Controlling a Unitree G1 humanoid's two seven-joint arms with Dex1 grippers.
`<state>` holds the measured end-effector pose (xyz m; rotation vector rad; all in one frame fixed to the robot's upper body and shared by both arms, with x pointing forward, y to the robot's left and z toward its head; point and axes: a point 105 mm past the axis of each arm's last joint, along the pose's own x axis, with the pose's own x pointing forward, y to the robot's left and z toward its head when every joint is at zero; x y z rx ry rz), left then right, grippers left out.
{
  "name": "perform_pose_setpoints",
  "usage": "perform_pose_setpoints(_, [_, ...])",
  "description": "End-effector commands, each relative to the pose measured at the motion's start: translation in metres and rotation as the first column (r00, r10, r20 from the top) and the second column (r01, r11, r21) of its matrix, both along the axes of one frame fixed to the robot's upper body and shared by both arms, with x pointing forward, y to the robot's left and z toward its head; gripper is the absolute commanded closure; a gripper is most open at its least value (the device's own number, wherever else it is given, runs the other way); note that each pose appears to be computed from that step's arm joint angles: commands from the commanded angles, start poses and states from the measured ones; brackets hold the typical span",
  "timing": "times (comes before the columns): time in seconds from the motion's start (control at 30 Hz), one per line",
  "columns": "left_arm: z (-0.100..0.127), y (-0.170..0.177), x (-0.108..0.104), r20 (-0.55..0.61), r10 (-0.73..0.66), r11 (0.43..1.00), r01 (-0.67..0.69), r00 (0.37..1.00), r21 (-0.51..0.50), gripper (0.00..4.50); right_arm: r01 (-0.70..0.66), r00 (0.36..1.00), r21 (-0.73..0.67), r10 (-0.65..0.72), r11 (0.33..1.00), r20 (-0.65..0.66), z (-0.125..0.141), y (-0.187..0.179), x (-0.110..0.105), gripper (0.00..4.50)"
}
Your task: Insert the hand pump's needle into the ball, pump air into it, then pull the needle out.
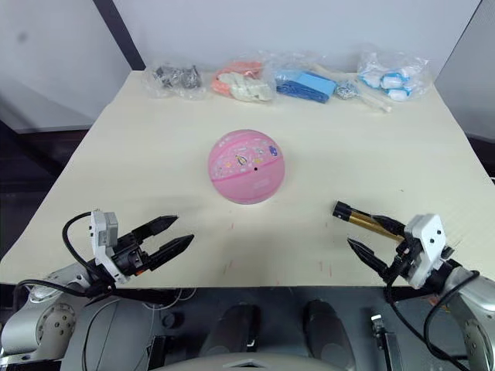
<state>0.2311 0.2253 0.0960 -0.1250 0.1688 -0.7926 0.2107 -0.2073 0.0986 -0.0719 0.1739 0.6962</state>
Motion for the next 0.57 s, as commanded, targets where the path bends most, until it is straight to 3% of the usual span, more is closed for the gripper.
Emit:
perform_pose_setpoints(0.03, [-0.009, 0.013, -0.005, -0.01, 0.04, 0.998, -0.04, 0.999, 0.046, 0.0, 0.066, 0.998, -0.034, -0.066, 0.997, 0.012, -0.007, -0.021, -0.015, 0.1])
perform_pose_setpoints(0.23, [-0.019, 0.019, -0.013, -0.028, 0.068, 0.996, -0.066, 0.997, 0.063, 0.0, 0.145, 0.989, -0.044, -0.146, 0.989, -0.023, -0.028, -0.039, -0.03, 0.1])
perform_pose_setpoints(0.57, [-0.026, 0.026, -0.015, -0.047, 0.071, 0.995, -0.067, 0.996, 0.075, 0.0, 0.189, 0.982, -0.036, -0.189, 0.981, -0.004, -0.029, -0.047, -0.034, 0.1])
